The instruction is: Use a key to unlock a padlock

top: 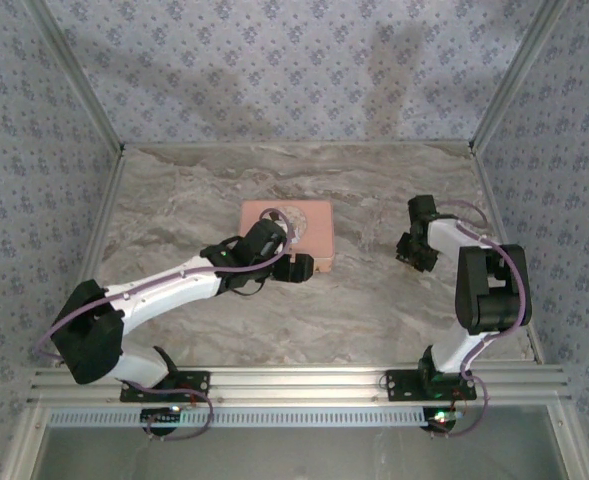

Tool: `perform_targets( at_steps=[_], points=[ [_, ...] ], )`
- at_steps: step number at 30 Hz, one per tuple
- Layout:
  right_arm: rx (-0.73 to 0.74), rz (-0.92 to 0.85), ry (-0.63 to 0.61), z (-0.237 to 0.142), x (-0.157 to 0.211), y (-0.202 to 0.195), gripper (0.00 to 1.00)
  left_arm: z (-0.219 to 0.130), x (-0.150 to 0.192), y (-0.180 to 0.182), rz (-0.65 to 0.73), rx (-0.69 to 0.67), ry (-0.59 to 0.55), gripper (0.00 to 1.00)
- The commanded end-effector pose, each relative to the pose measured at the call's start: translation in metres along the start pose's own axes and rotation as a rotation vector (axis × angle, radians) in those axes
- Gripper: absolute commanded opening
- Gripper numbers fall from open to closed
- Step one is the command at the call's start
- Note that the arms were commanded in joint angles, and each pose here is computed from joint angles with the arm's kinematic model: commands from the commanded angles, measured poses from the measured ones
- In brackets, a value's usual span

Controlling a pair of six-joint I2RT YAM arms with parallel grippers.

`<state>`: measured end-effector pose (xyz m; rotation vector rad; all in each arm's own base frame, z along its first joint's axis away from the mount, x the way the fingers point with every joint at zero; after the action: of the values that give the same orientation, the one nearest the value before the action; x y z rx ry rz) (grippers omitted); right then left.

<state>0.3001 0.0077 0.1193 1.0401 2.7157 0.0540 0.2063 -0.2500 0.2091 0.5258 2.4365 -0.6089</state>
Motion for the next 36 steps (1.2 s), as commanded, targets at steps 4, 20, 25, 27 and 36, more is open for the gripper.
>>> perform_targets(
  at_steps=[4, 20, 25, 27, 36],
  points=[
    [-0.009, 0.036, -0.041, -0.009, -0.011, 0.001, 0.34, 0.002, -0.002, -0.003, -0.002, 0.002, -0.004, 0.91],
    [-0.027, 0.072, -0.002, 0.01, -0.015, -0.01, 0.09, 0.007, 0.0, -0.003, -0.01, 0.008, 0.004, 0.91],
    [-0.057, 0.098, 0.03, 0.02, -0.017, -0.017, 0.08, 0.007, 0.0, -0.002, -0.013, 0.005, 0.002, 0.91],
    [-0.06, 0.095, 0.044, 0.025, -0.017, -0.019, 0.05, 0.007, 0.0, -0.002, -0.016, 0.006, 0.0, 0.9],
    [-0.258, 0.055, -0.056, -0.028, -0.021, -0.008, 0.0, -0.002, -0.004, -0.003, -0.024, 0.01, -0.039, 0.9]
  ],
)
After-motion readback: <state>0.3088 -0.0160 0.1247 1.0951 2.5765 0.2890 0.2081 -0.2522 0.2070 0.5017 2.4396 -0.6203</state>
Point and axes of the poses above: each hand's point on the last joint's axis, 136 mm out from that joint toward the fingers, its own z axis out along the fingers, its own y axis along the line the jaws close on, x = y × z, the point moved 10 cm from there along -z, back along the fingers, and after that the axes turned 11 degrees about z, right-handed, at the moved point
